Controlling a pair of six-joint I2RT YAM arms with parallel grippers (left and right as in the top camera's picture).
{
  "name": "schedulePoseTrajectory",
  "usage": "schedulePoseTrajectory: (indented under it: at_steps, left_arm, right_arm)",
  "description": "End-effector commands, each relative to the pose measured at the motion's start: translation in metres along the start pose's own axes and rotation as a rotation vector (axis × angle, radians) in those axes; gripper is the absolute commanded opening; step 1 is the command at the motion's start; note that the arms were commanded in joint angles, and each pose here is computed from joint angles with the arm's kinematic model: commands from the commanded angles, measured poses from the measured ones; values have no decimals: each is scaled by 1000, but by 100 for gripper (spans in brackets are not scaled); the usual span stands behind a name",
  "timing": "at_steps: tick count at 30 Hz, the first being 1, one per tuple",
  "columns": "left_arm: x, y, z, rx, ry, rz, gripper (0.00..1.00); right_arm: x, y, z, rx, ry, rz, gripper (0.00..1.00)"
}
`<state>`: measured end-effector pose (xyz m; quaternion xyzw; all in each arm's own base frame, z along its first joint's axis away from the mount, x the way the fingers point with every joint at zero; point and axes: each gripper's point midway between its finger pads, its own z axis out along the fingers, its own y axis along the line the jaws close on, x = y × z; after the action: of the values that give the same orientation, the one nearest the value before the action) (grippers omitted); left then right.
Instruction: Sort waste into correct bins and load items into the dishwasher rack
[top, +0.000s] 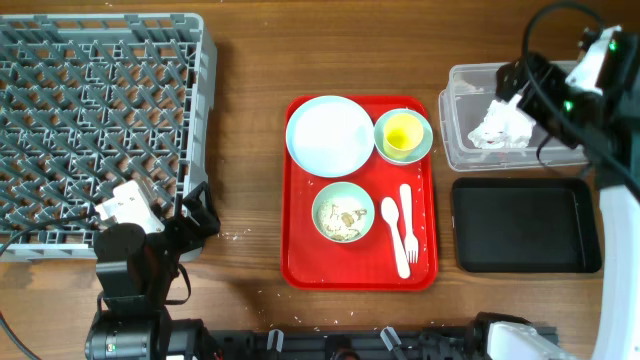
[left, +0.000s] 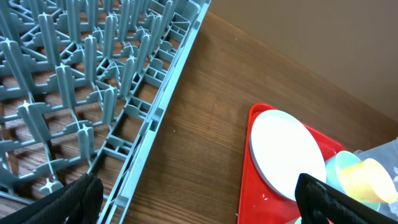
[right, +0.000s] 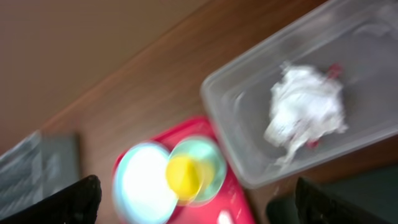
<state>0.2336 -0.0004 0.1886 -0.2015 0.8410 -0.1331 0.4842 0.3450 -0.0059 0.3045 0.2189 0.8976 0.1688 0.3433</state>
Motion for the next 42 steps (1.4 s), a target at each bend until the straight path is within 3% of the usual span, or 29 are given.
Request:
schedulePoseTrajectory:
  at_steps: [1, 4, 7, 13, 14, 18, 23, 27, 31, 39, 41, 42]
  left_arm:
    - [-8, -1, -3, -4, -23, 21, 100]
    - [-8, -1, -3, -4, -23, 21, 100]
    - [-8, -1, -3, -4, -23, 21, 100]
    - [-8, -1, -3, -4, -23, 21, 100]
    - [-8, -1, -3, -4, -23, 21, 100]
    - [-8, -1, -3, -4, -23, 21, 100]
    - [-8, -1, -3, -4, -23, 21, 100]
    - [-8, -1, -3, -4, -23, 22, 100]
    - [-8, -1, -3, -4, -23, 21, 100]
    - [-8, -1, -3, -4, -23, 21, 100]
    - [-8, -1, -3, -4, -23, 21, 100]
    - [-8, -1, -3, -4, -23, 21, 100]
  right_arm:
    - [38, 50, -5, -295, 177, -165, 99]
    - [72, 88, -15, -470, 260, -363, 99]
    - [101, 116, -15, -518, 309, -490, 99]
    - [140, 127, 17, -293, 367, -514, 99]
    - [148, 129, 23, -277, 387, -529, 97]
    - [187, 143, 55, -259, 513, -560, 68]
    - [220, 146, 96, -210, 615, -556, 66]
    - [219, 151, 102, -214, 604, -532, 66]
    - [214, 156, 97, -234, 577, -534, 67]
    - [170, 139, 94, -189, 473, -458, 86]
    - [156, 132, 91, -181, 442, -429, 100]
    - [148, 127, 90, -172, 427, -414, 100]
